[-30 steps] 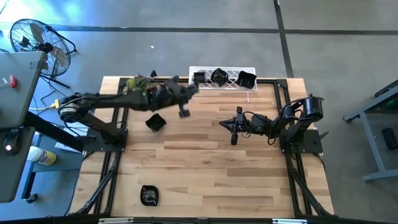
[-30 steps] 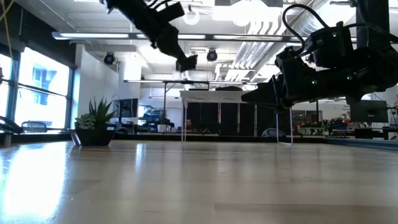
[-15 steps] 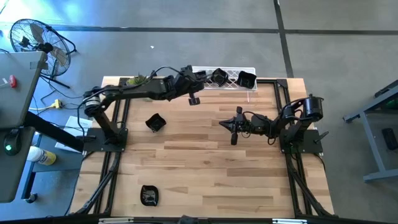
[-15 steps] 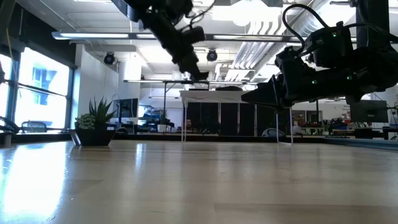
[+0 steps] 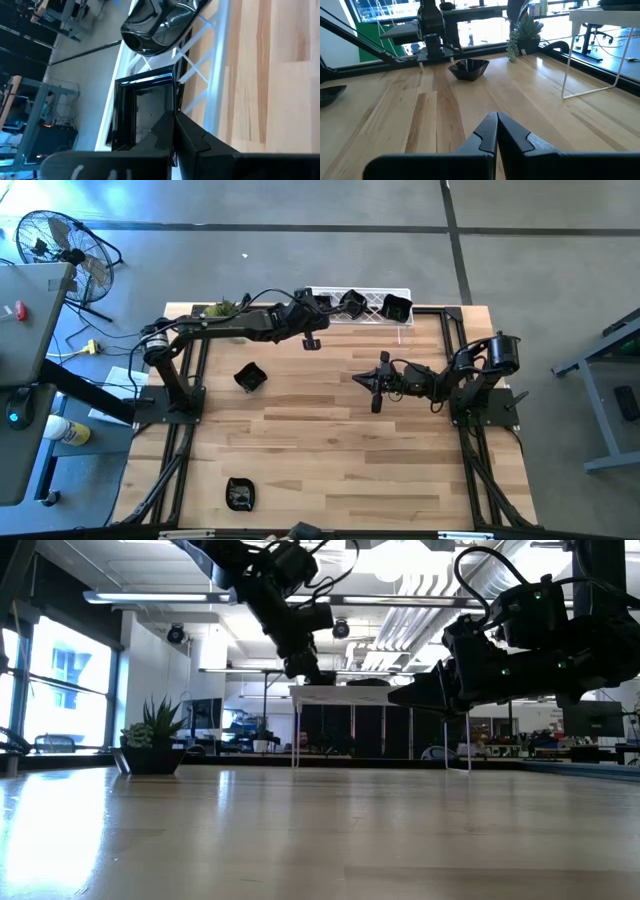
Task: Pick & Place Mini shaped plates
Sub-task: Stack the square plate on top of the stacked square plates on the shelf, then stack the distorted square plate on top of the stacked distorted square plates on the shelf
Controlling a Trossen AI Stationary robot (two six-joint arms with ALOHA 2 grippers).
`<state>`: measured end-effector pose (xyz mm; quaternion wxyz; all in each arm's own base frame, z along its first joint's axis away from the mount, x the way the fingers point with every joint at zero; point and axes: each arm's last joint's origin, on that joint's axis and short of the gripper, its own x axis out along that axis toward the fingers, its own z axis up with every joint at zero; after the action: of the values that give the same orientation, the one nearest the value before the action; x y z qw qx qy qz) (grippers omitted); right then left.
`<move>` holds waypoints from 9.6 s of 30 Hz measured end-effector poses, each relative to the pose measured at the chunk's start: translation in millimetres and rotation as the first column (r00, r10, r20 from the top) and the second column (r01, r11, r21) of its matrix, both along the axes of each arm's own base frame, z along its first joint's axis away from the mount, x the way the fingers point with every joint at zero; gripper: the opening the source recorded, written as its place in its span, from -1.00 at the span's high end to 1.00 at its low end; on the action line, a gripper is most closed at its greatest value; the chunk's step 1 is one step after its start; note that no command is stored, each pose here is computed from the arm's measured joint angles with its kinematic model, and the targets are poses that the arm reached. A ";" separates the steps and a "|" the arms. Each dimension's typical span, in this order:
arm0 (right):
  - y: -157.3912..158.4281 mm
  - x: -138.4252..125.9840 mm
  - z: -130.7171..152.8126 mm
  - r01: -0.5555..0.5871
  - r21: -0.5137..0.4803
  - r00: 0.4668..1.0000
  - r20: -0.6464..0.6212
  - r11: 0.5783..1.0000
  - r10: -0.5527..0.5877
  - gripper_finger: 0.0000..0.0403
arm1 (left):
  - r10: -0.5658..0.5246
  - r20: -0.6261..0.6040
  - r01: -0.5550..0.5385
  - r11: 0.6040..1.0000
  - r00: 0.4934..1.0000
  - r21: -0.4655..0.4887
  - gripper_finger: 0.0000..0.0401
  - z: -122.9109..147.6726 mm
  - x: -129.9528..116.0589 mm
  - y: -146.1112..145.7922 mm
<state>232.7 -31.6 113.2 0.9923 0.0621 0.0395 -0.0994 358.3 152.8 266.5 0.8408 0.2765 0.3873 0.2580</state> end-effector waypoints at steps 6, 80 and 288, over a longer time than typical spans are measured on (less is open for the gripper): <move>0.0 0.0 0.0 0.000 0.000 1.000 0.000 1.000 0.000 0.98 | 0.019 0.028 -0.020 1.000 0.999 0.016 0.79 2.5 1.0 0.8; 0.3 0.0 -1.0 -0.012 -0.005 1.000 -0.011 1.000 0.012 0.99 | 0.361 -0.326 -0.473 0.470 0.873 -0.745 0.50 -68.5 -201.9 -29.0; -122.4 -57.1 195.4 0.816 0.578 0.370 -0.565 -0.033 -0.737 0.98 | 0.087 0.801 0.516 0.723 0.592 -0.460 1.00 -102.0 -173.7 -72.2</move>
<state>175.6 -154.0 308.7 0.6035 0.5083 0.0805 -0.6090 184.6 80.6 164.5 0.9880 -0.1273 0.0084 0.0866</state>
